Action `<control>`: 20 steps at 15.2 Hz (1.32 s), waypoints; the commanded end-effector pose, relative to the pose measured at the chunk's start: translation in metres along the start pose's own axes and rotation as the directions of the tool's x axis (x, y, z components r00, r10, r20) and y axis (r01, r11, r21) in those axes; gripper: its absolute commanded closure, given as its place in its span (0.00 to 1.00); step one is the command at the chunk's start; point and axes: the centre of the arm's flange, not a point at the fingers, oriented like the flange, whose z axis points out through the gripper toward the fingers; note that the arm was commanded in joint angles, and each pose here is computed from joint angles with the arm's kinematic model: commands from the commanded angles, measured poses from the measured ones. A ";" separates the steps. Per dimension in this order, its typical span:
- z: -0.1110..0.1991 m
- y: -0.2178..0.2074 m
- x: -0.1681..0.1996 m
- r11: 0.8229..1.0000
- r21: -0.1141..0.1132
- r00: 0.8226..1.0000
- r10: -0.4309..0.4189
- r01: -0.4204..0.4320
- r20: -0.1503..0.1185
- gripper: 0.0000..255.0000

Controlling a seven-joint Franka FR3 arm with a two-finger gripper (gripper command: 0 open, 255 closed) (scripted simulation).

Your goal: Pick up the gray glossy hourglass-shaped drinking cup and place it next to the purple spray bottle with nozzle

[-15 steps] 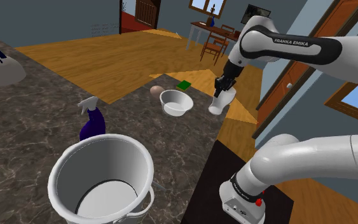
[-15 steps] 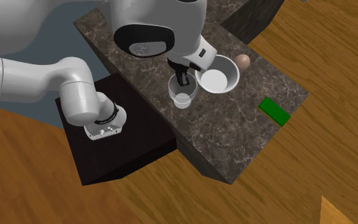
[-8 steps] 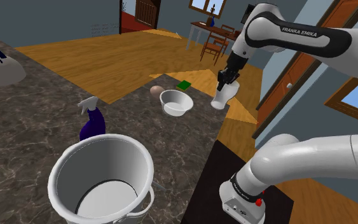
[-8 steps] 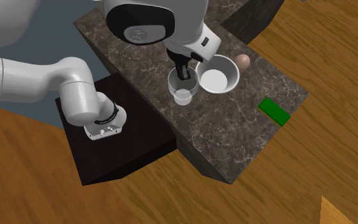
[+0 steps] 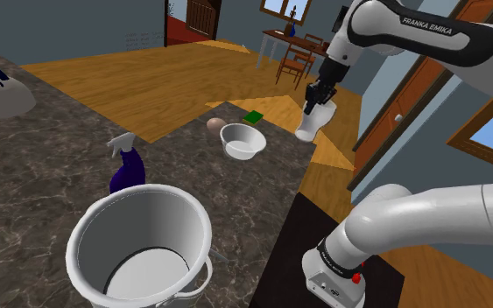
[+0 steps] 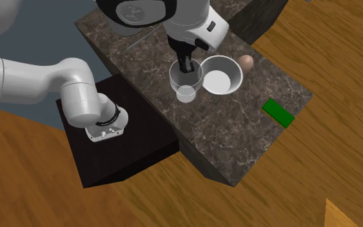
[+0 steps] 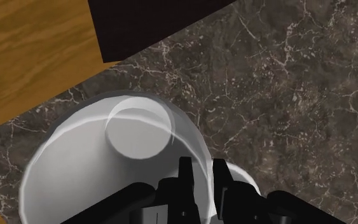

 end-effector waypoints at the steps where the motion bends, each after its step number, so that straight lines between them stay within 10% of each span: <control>1: -0.011 -0.001 0.000 1.000 0.000 1.000 0.000 0.000 0.000 1.00; 20: -0.103 -0.023 0.004 1.000 0.000 1.000 0.000 0.000 0.000 1.00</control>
